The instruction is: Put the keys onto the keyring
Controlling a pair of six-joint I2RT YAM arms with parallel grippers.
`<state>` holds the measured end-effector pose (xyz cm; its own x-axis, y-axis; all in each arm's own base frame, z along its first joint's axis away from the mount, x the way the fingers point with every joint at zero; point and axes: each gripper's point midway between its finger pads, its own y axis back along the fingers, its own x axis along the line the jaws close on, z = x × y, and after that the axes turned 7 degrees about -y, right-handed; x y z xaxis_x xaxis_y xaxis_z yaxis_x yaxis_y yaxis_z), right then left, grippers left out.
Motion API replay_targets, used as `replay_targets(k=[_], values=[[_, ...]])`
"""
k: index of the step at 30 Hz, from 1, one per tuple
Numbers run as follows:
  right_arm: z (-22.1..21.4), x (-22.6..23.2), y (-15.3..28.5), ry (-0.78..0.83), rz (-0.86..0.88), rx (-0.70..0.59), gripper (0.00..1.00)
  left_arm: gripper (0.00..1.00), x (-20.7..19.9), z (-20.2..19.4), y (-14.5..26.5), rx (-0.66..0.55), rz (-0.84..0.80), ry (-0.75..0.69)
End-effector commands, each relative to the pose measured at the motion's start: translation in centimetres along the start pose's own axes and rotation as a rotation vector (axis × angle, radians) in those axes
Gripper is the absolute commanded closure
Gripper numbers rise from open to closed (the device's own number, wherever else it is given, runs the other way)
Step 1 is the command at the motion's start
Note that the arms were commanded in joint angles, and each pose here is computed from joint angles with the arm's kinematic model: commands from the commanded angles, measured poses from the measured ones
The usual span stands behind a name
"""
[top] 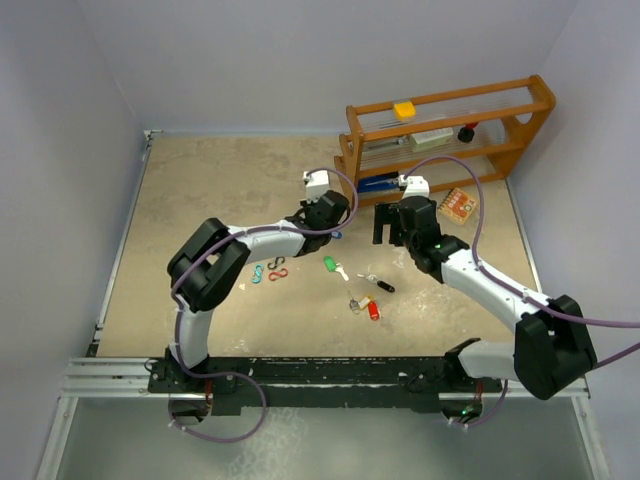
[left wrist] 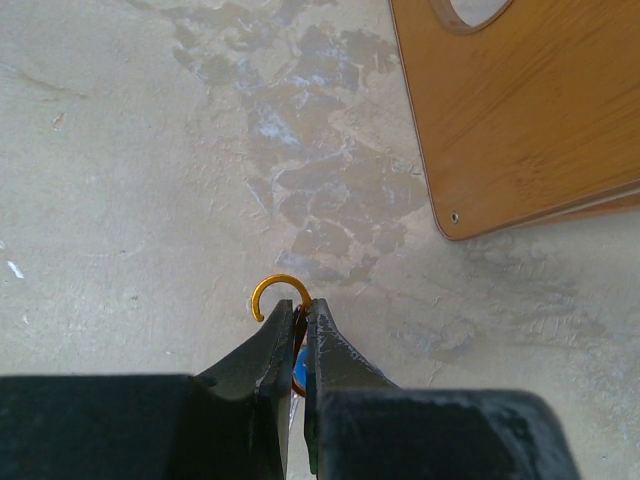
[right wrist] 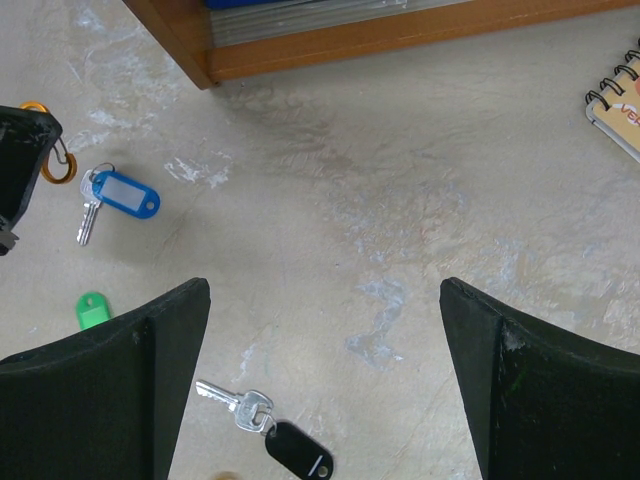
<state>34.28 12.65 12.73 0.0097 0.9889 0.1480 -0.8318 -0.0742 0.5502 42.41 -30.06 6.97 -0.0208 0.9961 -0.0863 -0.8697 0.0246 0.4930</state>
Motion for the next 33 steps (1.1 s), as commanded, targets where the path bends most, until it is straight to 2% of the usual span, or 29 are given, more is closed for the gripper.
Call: replay_targets(k=[1, 10, 33], values=[[0.8, -0.1, 0.5, -0.026, 0.008, -0.031, 0.00, 1.00, -1.2, 0.6, -0.1, -0.005, -0.015, 0.025], [0.7, -0.1, 0.4, -0.027, 0.006, -0.026, 0.00, 1.00, -0.8, -0.7, -0.4, 0.025, 0.000, -0.009], [0.5, -0.2, 0.3, -0.028, 0.007, -0.022, 0.00, 1.00, -1.1, -0.6, 0.0, 0.032, -0.014, -0.031]])
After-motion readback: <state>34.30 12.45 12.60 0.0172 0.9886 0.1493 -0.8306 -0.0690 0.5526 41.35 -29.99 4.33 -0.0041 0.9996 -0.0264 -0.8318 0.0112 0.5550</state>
